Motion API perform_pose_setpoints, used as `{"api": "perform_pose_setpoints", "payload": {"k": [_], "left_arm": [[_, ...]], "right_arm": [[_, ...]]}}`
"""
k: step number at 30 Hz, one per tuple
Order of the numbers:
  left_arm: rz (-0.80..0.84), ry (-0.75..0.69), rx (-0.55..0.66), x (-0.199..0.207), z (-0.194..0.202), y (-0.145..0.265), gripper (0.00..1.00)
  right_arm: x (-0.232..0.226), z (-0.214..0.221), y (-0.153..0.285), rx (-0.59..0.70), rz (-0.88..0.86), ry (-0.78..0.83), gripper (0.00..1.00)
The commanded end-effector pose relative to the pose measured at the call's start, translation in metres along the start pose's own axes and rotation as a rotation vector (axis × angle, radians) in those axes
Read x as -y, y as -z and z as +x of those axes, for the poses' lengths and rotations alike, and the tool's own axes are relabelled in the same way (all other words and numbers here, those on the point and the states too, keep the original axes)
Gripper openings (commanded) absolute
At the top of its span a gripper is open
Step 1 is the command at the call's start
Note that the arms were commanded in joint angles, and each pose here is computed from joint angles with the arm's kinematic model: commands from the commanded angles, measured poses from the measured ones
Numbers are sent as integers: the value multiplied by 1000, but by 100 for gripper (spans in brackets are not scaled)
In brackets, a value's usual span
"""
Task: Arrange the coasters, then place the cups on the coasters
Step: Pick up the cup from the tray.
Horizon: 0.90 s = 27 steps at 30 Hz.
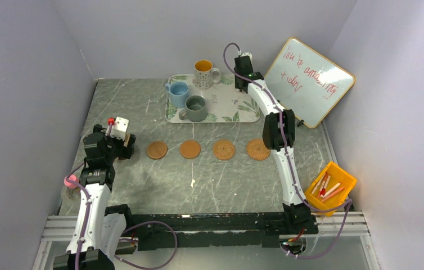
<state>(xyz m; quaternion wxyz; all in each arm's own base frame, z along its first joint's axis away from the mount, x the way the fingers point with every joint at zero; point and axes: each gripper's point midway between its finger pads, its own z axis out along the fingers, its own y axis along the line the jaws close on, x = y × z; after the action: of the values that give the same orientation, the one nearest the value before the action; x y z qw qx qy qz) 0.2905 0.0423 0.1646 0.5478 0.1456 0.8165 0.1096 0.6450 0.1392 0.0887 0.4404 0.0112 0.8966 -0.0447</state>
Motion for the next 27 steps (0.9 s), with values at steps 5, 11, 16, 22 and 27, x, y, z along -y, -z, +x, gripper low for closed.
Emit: {"api": "perform_pose_setpoints", "payload": {"k": [5, 11, 16, 22, 27], "left_arm": [[7, -4, 40, 1, -9, 1, 96], [9, -4, 40, 2, -9, 1, 96], [16, -2, 35, 3, -7, -1, 96], [24, 1, 28, 4, -6, -2, 96], [22, 0, 32, 4, -7, -1, 96]], "right_arm": [[3, -41, 20, 91, -18, -6, 0], [0, -54, 39, 108, -69, 13, 0], [-7, -86, 76, 175, -162, 55, 0], [-23, -116, 128, 254, -338, 144, 0], [-40, -125, 172, 287, -526, 203, 0]]}}
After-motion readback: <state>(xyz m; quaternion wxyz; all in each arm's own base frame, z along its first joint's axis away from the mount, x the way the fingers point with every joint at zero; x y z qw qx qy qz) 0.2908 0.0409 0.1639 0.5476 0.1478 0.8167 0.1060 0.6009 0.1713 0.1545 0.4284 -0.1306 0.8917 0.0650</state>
